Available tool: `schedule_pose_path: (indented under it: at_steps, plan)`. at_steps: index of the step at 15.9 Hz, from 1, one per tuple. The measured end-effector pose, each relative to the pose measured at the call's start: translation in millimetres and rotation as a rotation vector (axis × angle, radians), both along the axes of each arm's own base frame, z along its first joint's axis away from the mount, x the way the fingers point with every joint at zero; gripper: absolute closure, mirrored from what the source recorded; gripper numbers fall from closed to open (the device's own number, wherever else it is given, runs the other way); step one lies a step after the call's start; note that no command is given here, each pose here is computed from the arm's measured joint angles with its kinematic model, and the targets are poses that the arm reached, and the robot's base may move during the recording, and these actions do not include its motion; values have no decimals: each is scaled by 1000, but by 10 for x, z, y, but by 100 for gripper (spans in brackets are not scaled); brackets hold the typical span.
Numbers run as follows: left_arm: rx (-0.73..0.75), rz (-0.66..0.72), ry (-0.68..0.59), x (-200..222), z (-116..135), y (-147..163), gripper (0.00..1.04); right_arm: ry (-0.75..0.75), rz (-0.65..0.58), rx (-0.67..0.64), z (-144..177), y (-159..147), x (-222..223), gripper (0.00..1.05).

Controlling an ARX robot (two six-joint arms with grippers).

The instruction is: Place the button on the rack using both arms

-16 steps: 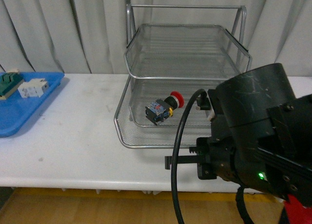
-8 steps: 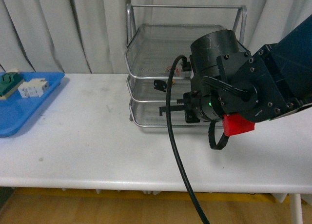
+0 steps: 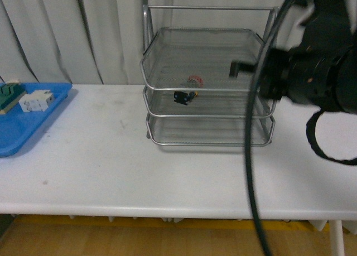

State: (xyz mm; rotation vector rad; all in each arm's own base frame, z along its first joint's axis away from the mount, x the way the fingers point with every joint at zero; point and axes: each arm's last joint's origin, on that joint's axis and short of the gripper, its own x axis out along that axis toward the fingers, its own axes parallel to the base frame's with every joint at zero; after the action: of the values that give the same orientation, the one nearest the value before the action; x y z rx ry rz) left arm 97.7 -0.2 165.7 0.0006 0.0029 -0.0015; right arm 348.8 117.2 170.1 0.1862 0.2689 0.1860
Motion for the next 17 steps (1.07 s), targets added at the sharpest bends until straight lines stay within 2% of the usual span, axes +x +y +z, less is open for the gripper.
schedule_pose_path:
  at_steps: [1,3,5,8,16,17]
  plan:
    - [0,-2,-3,0,3,-1,7,-134,-114,-51,-16,-106,-94,103]
    - [0,3,1,0,-1,2,7,-175,-167,-149,-220,-336,-429,103]
    - [0,2,0,0,0,2,7,-294,-205,-155,-3,-632,-766,103]
    - [0,2,0,0,0,2,7,-235,-186,-186,-121,-812,-1134,103]
    - [0,2,0,0,0,2,7,-258,-190,-182,-69,-1060,-1735,103]
    - [0,2,0,0,0,2,7,-252,-198,-183,-78,-1183,-1906,103]
